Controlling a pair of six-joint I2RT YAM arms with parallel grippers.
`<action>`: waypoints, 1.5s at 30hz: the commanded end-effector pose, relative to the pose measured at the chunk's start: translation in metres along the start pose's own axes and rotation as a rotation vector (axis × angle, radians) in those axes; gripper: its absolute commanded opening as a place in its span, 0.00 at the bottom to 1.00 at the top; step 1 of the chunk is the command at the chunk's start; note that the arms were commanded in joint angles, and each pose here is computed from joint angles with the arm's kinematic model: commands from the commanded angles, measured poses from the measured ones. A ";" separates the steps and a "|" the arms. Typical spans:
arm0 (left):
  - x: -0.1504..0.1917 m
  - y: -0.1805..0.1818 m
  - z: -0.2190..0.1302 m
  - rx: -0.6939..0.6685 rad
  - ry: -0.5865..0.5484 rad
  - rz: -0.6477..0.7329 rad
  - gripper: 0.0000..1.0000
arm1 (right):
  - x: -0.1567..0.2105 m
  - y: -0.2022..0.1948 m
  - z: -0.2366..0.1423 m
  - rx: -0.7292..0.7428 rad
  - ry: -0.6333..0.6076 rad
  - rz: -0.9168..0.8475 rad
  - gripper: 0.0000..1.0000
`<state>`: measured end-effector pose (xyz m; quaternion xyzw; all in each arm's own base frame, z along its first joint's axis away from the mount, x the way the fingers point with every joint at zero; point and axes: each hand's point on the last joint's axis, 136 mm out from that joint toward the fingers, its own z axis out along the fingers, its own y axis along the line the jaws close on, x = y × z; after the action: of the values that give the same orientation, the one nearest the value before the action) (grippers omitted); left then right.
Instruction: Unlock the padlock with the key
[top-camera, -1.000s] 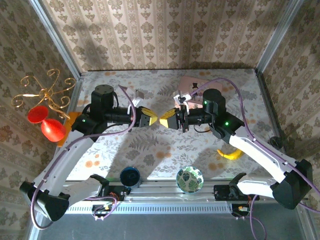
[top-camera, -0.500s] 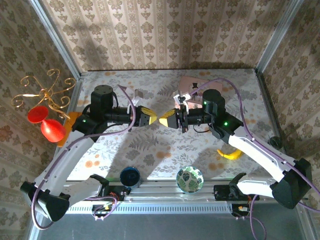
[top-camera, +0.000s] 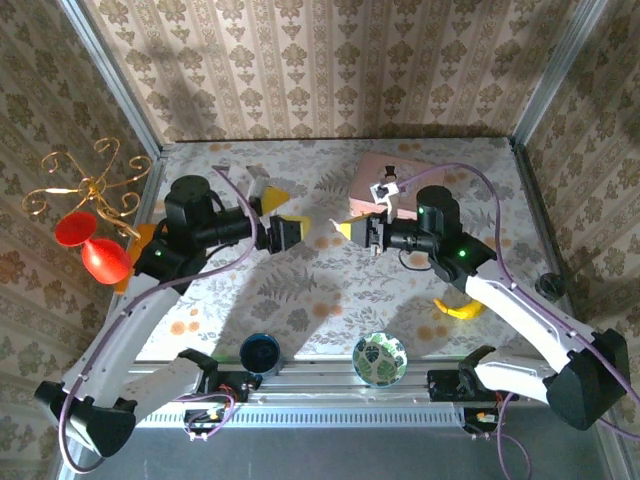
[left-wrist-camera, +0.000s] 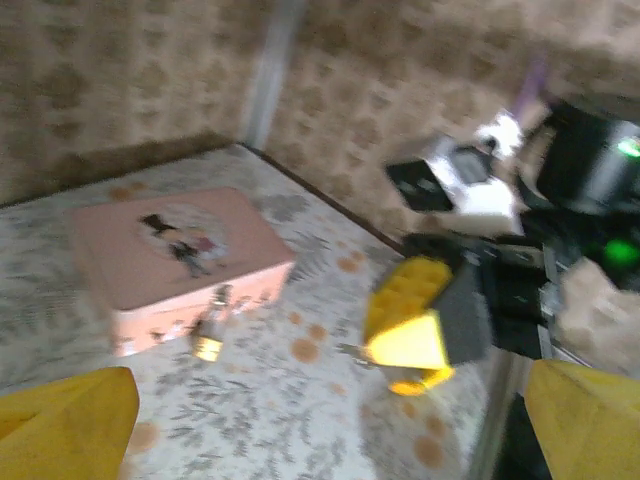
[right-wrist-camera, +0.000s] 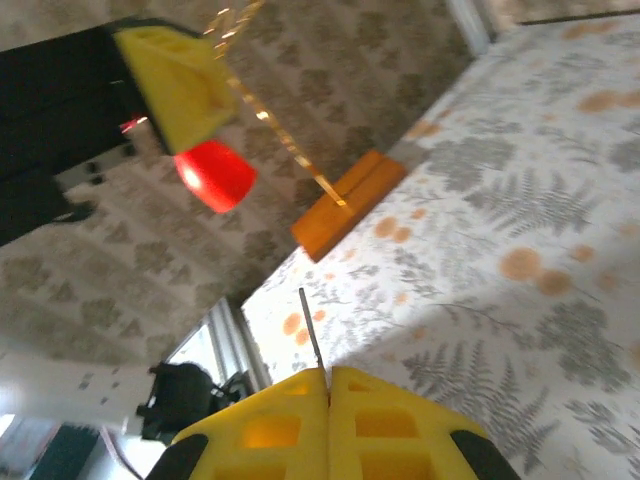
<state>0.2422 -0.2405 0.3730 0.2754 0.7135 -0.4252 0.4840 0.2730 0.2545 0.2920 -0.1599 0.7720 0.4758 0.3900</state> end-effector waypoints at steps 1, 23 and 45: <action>0.001 0.049 0.007 -0.271 -0.045 -0.075 1.00 | -0.007 -0.016 -0.023 0.135 -0.074 0.072 0.00; 0.079 0.146 0.204 -0.432 0.179 -0.197 1.00 | 0.003 -0.205 -0.149 0.740 -0.413 0.576 0.00; 0.127 0.182 0.285 -0.308 0.349 -0.270 1.00 | -0.014 -0.381 -0.147 1.211 -0.259 0.504 0.00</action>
<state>0.4654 -0.4012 0.1406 0.1678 0.8738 -0.3104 0.3347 0.4330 -0.0541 0.1013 0.3434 0.8652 0.0693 0.3588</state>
